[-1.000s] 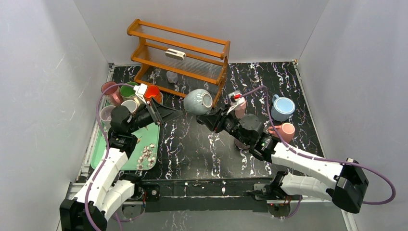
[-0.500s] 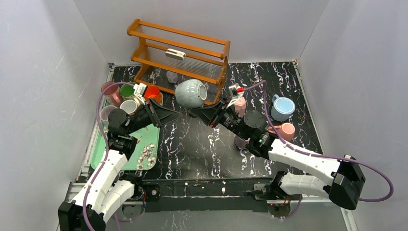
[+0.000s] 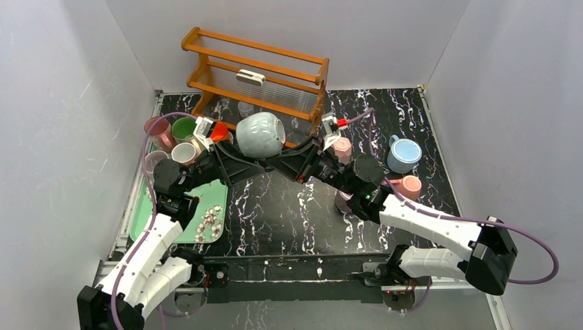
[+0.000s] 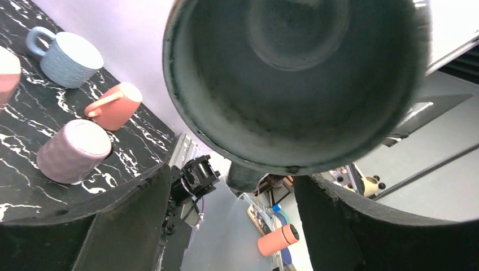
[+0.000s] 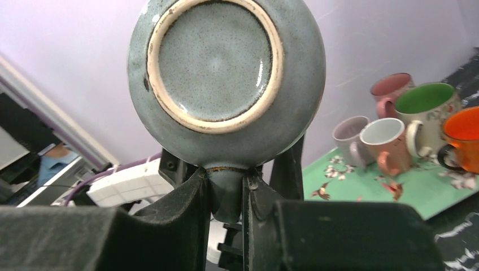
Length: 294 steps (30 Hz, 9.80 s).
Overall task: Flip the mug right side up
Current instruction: Turn over the cup at the corner of the board, then place the cup on the tray, then turn over the cup at the center of the board.
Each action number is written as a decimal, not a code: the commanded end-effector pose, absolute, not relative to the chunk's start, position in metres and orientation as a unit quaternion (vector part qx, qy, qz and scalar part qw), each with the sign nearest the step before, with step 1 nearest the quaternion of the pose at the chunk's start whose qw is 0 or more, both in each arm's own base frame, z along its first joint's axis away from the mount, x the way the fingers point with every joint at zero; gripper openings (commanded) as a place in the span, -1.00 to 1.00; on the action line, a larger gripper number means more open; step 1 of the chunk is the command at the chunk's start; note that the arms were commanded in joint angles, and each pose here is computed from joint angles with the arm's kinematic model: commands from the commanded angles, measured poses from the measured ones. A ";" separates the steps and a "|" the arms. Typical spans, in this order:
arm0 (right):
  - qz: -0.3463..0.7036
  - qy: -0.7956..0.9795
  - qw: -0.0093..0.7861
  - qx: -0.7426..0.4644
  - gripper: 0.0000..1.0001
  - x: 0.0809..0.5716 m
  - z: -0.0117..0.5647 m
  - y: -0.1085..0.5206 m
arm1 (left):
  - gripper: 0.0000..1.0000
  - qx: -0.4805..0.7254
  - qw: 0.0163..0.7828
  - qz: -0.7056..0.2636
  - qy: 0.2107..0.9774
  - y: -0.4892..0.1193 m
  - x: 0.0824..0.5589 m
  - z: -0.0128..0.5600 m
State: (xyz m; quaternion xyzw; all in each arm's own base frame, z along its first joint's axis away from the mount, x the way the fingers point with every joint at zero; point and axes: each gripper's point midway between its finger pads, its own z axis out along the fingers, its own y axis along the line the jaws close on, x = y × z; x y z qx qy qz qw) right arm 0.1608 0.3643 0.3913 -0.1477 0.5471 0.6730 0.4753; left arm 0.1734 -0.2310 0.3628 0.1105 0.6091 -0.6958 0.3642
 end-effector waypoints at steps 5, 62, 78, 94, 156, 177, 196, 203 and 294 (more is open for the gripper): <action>0.757 0.391 0.491 -0.182 -0.97 0.120 0.487 0.342 | 0.35 0.192 0.371 -0.713 0.564 -0.240 0.141 0.392; 0.671 0.502 0.526 -0.144 0.36 0.141 0.418 0.318 | -1.00 0.122 0.505 -0.616 0.592 -0.237 0.193 0.366; 0.560 0.612 0.540 -0.145 0.97 0.151 0.366 0.286 | -1.00 -0.012 0.572 -0.343 0.745 -0.169 0.264 0.290; 0.500 0.641 0.565 -0.141 0.97 0.155 0.347 0.257 | -1.00 -0.071 0.431 -0.024 0.899 -0.087 0.278 0.162; 0.428 0.711 0.552 -0.081 0.97 0.161 0.312 0.214 | -0.06 -0.100 0.296 0.071 0.947 -0.034 0.309 0.099; 0.168 0.860 0.482 -0.025 0.97 0.192 0.195 0.167 | 0.97 -0.015 0.366 -0.156 0.917 -0.107 0.297 0.168; 0.082 0.912 0.401 0.018 0.97 0.228 0.128 0.140 | 0.97 0.061 0.418 -0.259 0.868 -0.139 0.269 0.172; 0.106 0.923 0.371 0.011 0.97 0.233 0.115 0.139 | 0.97 0.066 0.420 -0.261 0.867 -0.139 0.268 0.173; 0.117 0.915 0.370 -0.115 -0.97 0.244 0.093 0.189 | 0.97 0.066 0.427 -0.247 0.867 -0.134 0.266 0.174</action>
